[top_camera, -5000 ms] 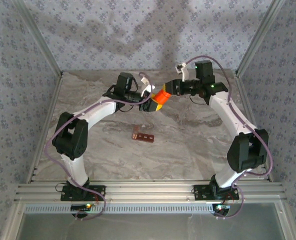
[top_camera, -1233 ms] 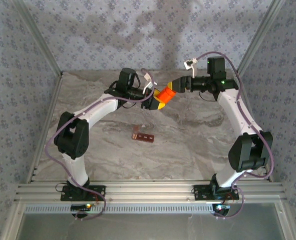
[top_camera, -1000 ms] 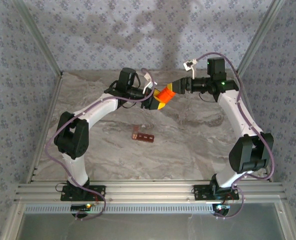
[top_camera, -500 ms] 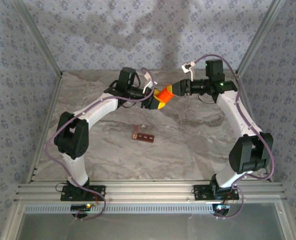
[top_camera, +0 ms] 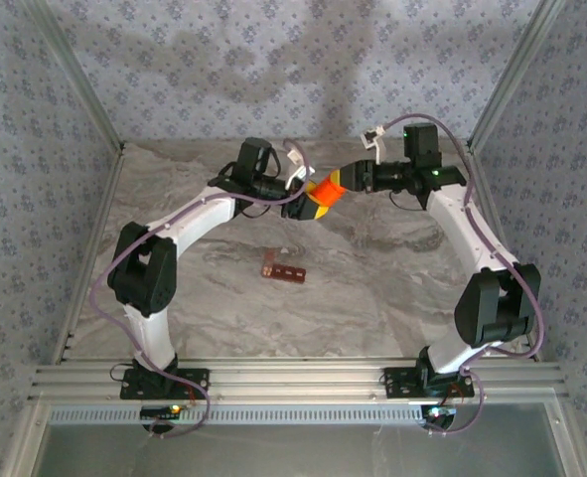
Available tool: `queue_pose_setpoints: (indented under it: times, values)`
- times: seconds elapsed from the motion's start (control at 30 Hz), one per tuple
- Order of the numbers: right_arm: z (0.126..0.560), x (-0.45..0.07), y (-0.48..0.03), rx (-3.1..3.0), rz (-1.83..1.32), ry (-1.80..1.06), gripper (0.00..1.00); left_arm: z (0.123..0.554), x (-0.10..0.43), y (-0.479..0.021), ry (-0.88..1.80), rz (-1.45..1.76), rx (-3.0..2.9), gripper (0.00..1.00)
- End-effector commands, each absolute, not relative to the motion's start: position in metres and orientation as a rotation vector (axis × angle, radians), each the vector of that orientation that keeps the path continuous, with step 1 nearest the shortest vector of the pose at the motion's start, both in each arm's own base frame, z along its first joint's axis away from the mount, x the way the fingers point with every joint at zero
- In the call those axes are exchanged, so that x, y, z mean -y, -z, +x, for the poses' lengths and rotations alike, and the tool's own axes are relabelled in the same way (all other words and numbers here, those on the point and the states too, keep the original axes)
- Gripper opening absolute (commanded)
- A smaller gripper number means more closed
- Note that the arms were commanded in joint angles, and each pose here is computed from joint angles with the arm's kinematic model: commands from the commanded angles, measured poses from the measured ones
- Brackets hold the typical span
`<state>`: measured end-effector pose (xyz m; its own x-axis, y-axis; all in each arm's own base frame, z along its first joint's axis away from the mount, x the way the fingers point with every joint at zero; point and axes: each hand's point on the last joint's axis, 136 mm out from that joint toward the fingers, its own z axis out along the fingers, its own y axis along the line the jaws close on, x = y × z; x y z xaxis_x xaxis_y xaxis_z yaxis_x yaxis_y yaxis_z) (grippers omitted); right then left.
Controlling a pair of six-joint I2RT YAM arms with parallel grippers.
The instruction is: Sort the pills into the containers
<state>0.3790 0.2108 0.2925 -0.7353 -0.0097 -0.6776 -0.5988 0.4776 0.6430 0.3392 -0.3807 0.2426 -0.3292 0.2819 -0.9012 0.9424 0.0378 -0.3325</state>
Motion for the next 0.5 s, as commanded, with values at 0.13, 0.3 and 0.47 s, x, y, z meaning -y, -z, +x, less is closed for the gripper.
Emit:
queue_pose_setpoints:
  times: [0.13,0.3,0.47]
  values:
    - [0.383,-0.221,-0.247,-2.304,-0.185,-1.282,0.36,0.334,0.39,-0.279,1.042,1.258,-1.487,0.0]
    - [0.389,-0.226,-0.237,-2.309,-0.016,-1.366,0.36,0.332,0.393,-0.282,0.998,1.243,-1.462,0.0]
    - [0.391,-0.225,-0.234,-2.318,0.032,-1.371,0.36,0.33,0.395,-0.279,0.984,1.249,-1.462,0.0]
